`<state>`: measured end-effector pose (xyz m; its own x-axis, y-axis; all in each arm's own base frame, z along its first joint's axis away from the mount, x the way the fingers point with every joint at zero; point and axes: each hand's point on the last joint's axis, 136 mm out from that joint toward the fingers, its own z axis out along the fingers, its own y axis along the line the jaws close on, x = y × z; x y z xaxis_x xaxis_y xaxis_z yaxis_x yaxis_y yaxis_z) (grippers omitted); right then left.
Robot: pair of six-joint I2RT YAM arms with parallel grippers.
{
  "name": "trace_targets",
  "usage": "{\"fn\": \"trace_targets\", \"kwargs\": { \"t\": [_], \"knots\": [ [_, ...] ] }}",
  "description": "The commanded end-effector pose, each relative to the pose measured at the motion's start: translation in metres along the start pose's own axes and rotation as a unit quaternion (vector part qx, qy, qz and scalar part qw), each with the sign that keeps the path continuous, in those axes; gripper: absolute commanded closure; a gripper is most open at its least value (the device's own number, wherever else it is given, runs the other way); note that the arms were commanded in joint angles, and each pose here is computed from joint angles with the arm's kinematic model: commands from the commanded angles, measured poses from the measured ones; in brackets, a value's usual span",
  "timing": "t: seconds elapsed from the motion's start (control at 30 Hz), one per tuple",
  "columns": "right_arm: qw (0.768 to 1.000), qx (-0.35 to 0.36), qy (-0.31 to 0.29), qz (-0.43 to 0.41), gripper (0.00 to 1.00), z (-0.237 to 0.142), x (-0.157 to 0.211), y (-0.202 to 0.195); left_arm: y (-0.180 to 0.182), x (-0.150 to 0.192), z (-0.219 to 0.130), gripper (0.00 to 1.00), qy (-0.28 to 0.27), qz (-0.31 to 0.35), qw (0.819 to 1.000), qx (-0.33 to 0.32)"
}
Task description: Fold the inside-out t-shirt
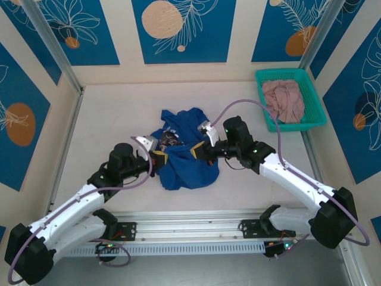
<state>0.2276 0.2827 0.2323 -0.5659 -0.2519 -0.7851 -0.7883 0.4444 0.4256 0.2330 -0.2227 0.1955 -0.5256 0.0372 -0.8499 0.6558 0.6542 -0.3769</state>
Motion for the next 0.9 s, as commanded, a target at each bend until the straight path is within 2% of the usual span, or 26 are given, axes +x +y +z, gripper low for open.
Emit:
{"fn": "trace_targets", "kwargs": {
  "t": [0.0, 0.23, 0.5, 0.67, 0.87],
  "knots": [
    [0.999, -0.033, -0.025, 0.01, 1.0, -0.018, -0.008, 0.014, 0.009, 0.005, 0.003, 1.0, 0.014, 0.009, 1.0, -0.017],
    [0.998, -0.022, -0.044, 0.047, 1.0, -0.029, -0.004, 0.003, 0.018, 0.032, 0.022, 1.0, 0.069, -0.008, 0.997, -0.017],
    [0.995, -0.004, -0.058, 0.078, 1.0, -0.032, -0.005, -0.009, 0.036, 0.051, 0.033, 1.0, 0.115, -0.016, 0.992, -0.053],
    [0.995, -0.022, -0.055, 0.082, 1.0, -0.028, -0.005, -0.006, 0.03, 0.041, 0.03, 0.69, 0.099, -0.005, 0.994, -0.052],
    [0.995, -0.033, -0.05, 0.076, 1.0, -0.024, -0.005, -0.002, 0.003, 0.007, 0.018, 0.45, 0.039, 0.05, 0.997, -0.044]
  ]
}}
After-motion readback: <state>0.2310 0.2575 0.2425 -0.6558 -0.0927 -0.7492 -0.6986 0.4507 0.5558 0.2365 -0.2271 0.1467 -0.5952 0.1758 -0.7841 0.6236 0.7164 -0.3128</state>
